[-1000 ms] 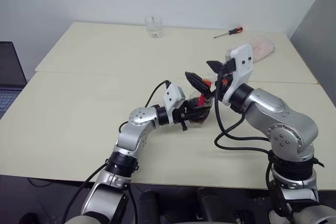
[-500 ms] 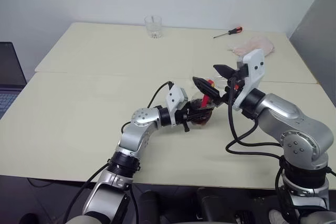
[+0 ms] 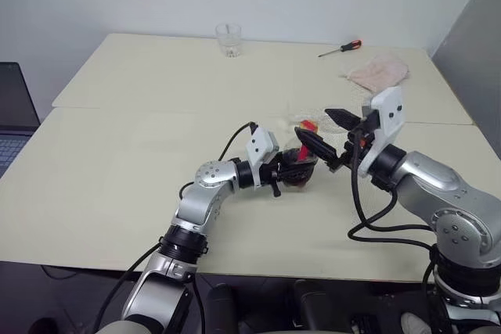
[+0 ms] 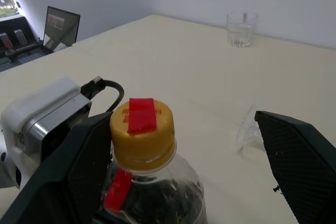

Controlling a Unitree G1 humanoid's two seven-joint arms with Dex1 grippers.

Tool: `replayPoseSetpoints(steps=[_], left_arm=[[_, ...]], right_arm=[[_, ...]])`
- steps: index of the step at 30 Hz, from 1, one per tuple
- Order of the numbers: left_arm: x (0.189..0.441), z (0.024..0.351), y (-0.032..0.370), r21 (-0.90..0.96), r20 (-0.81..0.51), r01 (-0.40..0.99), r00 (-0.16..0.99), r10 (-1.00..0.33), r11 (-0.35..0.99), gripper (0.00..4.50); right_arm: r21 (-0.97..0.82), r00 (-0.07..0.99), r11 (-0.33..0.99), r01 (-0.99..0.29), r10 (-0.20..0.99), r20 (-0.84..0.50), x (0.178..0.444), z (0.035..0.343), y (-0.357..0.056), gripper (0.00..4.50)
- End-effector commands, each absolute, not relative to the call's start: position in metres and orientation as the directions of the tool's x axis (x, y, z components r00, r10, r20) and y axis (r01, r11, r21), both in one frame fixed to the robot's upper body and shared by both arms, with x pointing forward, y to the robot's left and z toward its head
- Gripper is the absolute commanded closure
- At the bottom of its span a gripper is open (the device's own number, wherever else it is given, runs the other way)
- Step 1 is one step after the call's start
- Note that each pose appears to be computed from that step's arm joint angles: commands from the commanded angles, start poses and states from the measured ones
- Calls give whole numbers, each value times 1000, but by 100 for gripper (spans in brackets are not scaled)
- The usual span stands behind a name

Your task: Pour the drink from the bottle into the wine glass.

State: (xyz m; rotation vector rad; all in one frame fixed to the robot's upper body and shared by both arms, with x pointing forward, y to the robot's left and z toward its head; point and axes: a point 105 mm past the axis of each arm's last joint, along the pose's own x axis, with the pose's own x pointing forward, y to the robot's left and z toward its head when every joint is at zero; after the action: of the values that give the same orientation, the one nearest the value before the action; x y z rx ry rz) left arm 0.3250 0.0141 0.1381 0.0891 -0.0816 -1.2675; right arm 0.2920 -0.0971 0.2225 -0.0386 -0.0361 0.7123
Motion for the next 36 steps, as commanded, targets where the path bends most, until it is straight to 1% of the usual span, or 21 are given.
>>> replayPoseSetpoints(steps=[1, 5, 11, 13, 15, 19, 25, 33, 36], left_arm=[[324, 165, 12, 204, 84, 937, 272, -959, 284, 337], [324, 165, 12, 206, 84, 936, 272, -958, 284, 337], [324, 166, 12, 210, 85, 935, 273, -958, 285, 337], [324, 166, 12, 210, 85, 935, 272, -958, 284, 337], [324, 166, 12, 210, 85, 936, 272, -959, 284, 337], [324, 166, 11, 211, 85, 936, 270, -959, 282, 337], [324, 166, 11, 215, 86, 934, 272, -959, 284, 337], [323, 165, 12, 214, 87, 934, 274, -958, 287, 337], [323, 165, 12, 214, 87, 934, 273, -958, 286, 337]], right_arm=[[-81, 761, 763, -641, 646, 56, 288, 234, -104, 0], [-86, 754, 756, -649, 654, 55, 287, 235, -104, 0], [-82, 678, 678, -730, 734, 28, 272, 234, -94, 0], [-67, 643, 644, -762, 765, 37, 265, 237, -92, 0], [-66, 631, 633, -771, 774, 54, 263, 242, -91, 0], [-87, 663, 667, -740, 745, 70, 272, 248, -90, 0], [-85, 688, 690, -719, 724, 56, 281, 243, -88, 0], [-99, 667, 671, -735, 742, 72, 284, 251, -76, 0], [-110, 675, 678, -726, 734, 72, 290, 255, -72, 0]])
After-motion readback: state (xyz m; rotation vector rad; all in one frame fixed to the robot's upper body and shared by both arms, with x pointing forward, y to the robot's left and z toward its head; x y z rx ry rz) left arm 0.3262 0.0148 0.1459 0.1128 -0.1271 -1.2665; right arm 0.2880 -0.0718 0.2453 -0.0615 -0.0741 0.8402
